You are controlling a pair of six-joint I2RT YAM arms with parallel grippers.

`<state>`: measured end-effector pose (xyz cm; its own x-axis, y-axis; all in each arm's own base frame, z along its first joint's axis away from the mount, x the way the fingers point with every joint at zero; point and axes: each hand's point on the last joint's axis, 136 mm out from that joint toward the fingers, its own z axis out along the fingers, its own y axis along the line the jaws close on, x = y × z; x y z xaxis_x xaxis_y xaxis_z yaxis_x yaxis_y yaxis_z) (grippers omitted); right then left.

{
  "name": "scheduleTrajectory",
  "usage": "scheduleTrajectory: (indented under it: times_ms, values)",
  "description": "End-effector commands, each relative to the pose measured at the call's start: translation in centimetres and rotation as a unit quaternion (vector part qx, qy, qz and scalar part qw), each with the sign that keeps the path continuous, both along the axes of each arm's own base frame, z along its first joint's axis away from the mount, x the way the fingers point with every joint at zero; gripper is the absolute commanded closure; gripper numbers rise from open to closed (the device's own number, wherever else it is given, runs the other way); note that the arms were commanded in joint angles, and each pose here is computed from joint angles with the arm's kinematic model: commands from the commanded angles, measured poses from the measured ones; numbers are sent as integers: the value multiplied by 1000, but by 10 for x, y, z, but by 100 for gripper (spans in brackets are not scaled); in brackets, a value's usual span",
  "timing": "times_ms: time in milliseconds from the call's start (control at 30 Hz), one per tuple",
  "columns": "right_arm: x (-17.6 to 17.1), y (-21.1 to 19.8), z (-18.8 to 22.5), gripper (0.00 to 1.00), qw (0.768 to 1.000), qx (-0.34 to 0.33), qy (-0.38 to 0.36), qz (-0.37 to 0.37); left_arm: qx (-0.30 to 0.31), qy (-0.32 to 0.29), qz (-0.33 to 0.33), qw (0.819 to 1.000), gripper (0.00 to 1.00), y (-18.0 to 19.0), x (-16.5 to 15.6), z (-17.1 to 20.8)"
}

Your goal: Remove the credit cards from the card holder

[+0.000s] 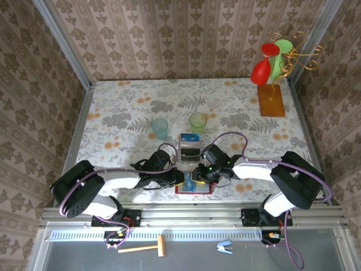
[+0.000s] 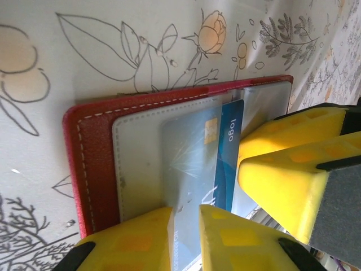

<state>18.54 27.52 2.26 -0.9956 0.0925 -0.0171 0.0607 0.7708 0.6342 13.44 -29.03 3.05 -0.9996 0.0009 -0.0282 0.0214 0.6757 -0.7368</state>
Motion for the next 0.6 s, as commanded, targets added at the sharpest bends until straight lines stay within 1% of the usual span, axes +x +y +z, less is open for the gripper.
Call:
scheduleTrajectory:
  times_ms: [0, 300, 567]
  values:
    - [-7, -6, -12, 74, 1000, -6, 20, -4, 14, 0, 8, 1000, 80, 7, 1, -4]
    - [-5, -3, -7, 76, 1000, 8, 17, -6, 25, 8, 6, 1000, 81, 10, -1, -12]
    - [-4, 6, -2, 78, 999, 48, 20, -11, 28, 8, 6, 1000, 81, 11, -1, -13]
